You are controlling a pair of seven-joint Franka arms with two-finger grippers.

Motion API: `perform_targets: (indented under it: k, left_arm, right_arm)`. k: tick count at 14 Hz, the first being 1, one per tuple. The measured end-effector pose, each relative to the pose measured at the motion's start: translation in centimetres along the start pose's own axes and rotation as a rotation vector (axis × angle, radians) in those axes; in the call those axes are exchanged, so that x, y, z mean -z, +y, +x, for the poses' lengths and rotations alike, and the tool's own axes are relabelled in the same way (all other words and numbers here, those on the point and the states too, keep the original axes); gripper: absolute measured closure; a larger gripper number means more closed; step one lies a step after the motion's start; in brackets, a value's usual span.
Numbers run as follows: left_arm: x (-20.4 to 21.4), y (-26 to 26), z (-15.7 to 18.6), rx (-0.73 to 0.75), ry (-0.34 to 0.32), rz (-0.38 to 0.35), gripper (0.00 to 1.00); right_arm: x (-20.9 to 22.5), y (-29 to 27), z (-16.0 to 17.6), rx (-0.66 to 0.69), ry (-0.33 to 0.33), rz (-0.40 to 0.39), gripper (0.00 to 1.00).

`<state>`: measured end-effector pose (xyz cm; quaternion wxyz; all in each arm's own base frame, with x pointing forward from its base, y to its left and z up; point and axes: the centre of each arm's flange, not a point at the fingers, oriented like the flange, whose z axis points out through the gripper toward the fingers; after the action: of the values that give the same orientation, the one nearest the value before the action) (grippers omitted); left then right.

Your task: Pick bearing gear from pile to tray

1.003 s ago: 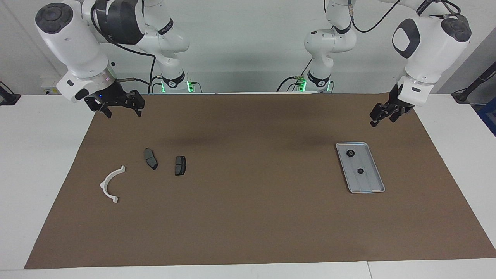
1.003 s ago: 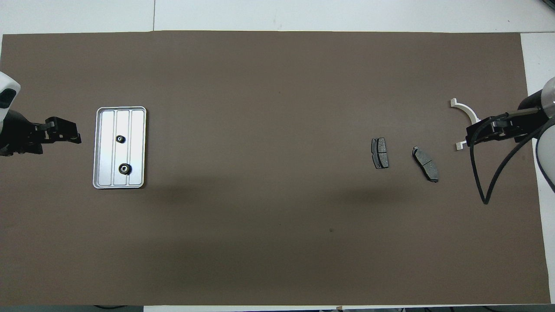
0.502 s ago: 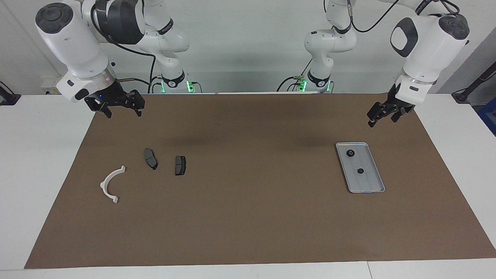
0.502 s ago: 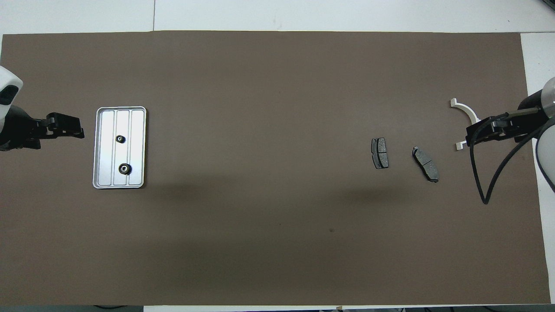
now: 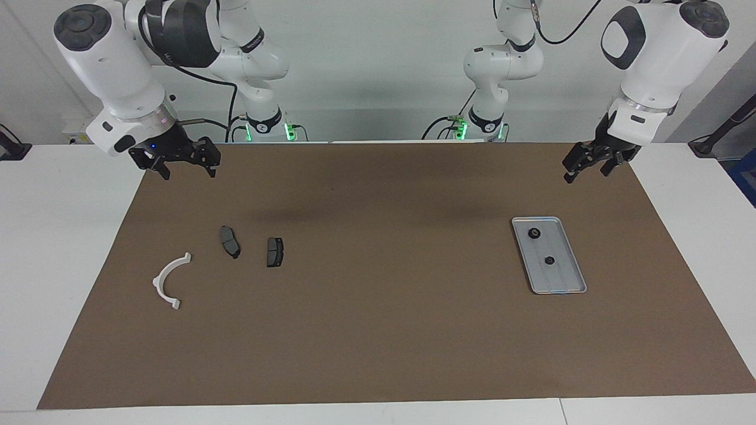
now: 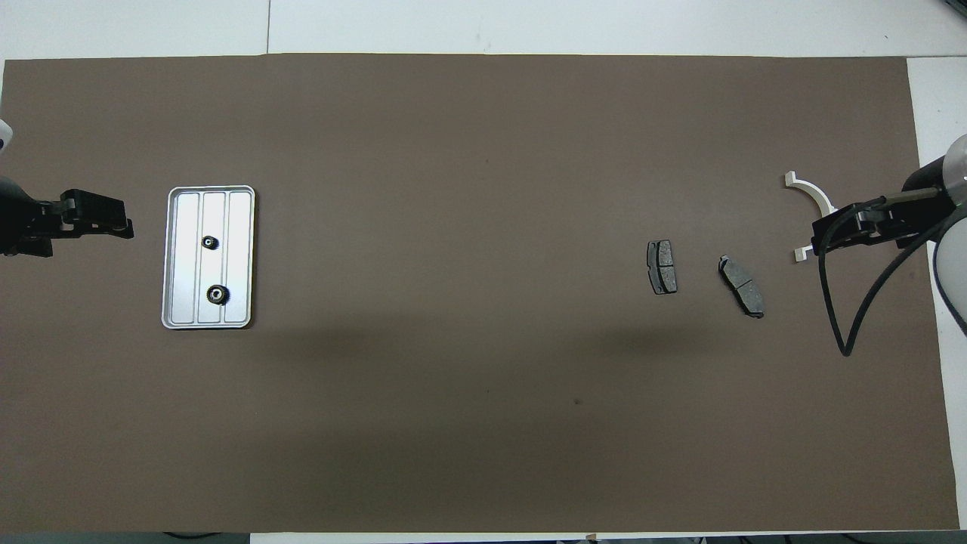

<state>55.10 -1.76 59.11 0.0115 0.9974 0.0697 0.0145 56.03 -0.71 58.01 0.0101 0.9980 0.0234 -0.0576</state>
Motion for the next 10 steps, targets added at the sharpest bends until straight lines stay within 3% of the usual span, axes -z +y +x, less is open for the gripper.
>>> perform_targets:
  k: [10]
  left_arm:
    - [0.11, -0.11, -0.18, -0.003, -0.014, 0.013, 0.00]
  right_arm:
    - [0.02, 0.00, 0.02, 0.000, 0.002, 0.000, 0.00]
